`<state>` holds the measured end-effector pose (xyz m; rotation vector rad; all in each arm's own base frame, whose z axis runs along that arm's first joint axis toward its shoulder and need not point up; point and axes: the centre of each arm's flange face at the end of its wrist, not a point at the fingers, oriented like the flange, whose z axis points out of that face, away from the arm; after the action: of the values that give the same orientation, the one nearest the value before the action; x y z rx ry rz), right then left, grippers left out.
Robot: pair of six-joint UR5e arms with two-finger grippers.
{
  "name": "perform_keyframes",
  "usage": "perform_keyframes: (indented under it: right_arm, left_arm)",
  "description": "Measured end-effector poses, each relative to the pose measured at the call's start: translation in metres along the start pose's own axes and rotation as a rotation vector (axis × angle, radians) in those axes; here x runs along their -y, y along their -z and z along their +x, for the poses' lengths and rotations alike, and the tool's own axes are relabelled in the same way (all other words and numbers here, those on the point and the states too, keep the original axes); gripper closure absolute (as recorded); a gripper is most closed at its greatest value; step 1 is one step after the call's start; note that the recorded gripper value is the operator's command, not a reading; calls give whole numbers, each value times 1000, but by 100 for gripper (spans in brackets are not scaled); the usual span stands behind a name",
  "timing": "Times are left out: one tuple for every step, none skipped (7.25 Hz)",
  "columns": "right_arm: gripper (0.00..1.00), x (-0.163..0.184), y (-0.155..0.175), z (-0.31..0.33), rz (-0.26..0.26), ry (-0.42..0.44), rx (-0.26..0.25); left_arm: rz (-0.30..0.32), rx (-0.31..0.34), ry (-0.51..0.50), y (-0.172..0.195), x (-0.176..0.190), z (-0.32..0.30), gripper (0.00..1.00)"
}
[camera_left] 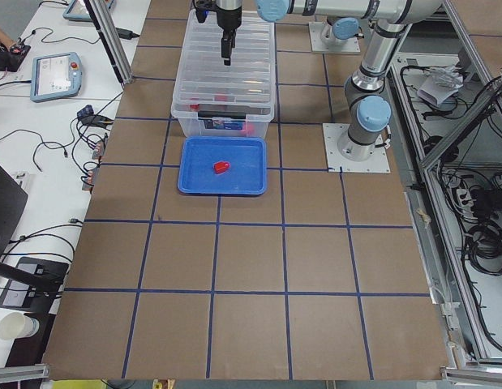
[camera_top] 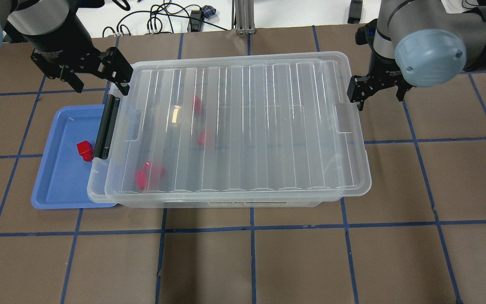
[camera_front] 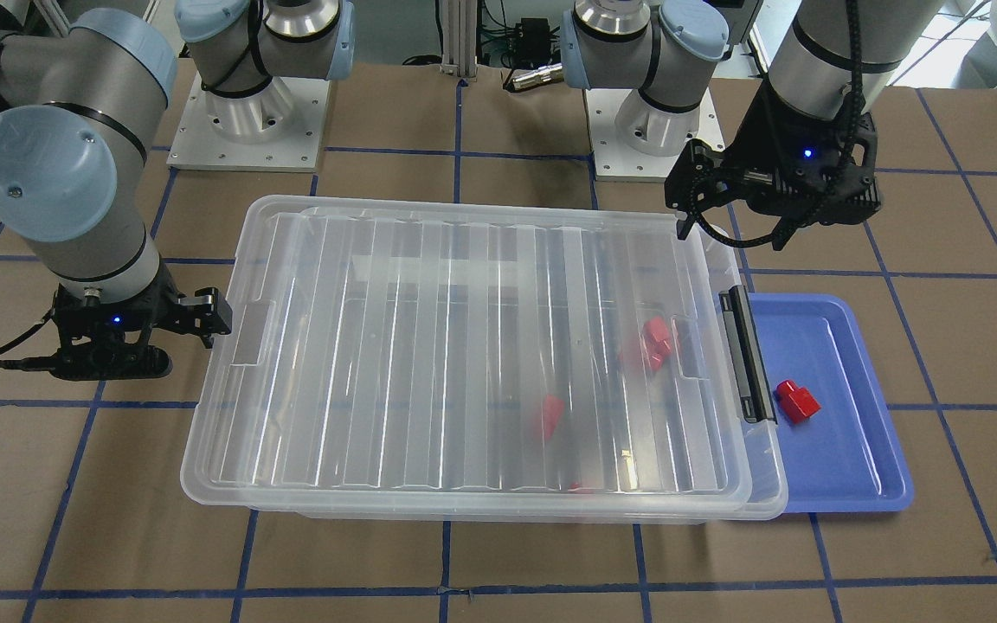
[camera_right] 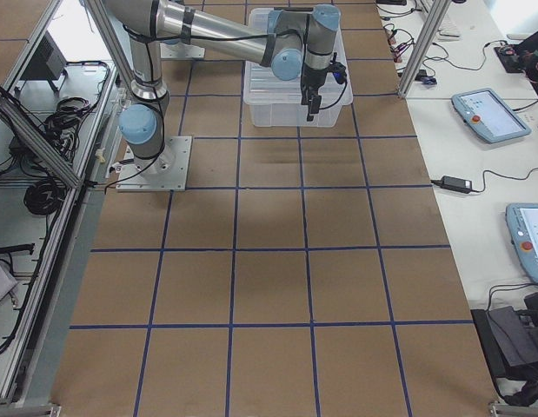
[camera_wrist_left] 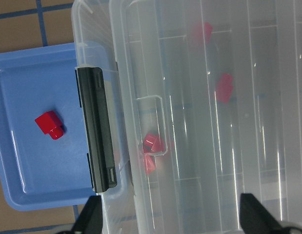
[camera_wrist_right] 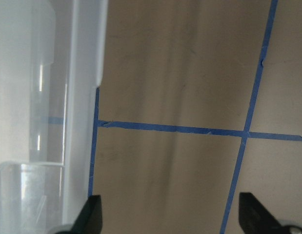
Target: Place red block in blue tray from box
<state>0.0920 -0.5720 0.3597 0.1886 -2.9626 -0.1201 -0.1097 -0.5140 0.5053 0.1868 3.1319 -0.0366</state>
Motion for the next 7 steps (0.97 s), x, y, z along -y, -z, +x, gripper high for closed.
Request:
perform_keyframes:
  right_arm:
    - [0,0,1,0,1,0,0]
    - [0,1,3,1,7,-2,-1]
    - [0,3,11,6,22,-9,-4]
    - [0,5,24,12,39,-17,-7]
    - [0,4,40,17,47,-23,-9]
    - [0,-3,61,21,45,-27,-9]
    - [0,-17,81,22,36,-38,-7]
  left_arm:
    - [-1,-1,0,-1,0,0,0]
    - [1,-2,0,0,0,0,0]
    - [2,-3,2,0,1,-1,0]
    - [-2,-4,5,-2,1,-1,0]
    - [-8,-5,5,-5,2,-2,0]
    - [-13,-6,6,-8,2,-2,0]
    - [-15,-7,6,-9,2,-2,0]
